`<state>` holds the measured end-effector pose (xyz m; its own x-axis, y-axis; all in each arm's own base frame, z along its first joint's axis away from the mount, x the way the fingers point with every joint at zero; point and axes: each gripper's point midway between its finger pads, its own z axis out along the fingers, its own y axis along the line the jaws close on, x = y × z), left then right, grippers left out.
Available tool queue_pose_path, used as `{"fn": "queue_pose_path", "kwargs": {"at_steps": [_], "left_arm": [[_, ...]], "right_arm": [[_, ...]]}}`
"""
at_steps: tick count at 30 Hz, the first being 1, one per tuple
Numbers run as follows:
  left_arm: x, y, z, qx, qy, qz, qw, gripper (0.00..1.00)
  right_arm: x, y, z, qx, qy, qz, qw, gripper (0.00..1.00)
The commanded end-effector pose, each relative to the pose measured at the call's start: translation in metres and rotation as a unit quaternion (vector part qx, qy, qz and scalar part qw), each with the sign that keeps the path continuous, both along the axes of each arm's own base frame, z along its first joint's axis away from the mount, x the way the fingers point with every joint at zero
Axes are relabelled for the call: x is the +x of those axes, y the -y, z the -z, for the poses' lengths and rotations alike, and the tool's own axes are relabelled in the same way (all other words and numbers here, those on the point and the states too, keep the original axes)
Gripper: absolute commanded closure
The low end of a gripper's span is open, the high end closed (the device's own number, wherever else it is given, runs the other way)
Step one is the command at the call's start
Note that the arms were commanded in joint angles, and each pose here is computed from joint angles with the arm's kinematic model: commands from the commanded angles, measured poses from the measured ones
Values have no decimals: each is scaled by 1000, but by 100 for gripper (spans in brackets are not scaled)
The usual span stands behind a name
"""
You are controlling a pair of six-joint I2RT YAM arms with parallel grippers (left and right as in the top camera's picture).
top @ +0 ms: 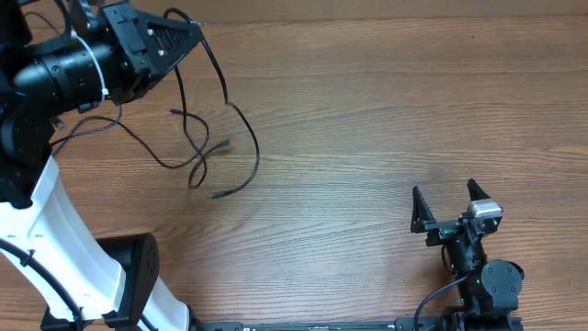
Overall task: Untangle cables
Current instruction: 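Carry the held cable up and left with the left gripper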
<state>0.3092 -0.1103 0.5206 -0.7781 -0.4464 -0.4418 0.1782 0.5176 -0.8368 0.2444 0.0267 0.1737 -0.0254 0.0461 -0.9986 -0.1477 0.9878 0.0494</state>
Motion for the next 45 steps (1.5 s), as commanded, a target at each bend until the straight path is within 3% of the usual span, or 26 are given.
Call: {"fn": "queue_pose_path", "kwargs": {"at_steps": [1,19,45], "left_arm": [[-12,10,-8,-16,7,28,999,96],[-38,30,-18,-35,-2,49,998,96],[-53,78,-5,8,-15,70,997,96]], "right_arm": [[0,2,2,-4,2,5,1000,0],[0,2,2,-4,2,5,1000,0],[0,2,2,-4,2,5,1000,0]]}}
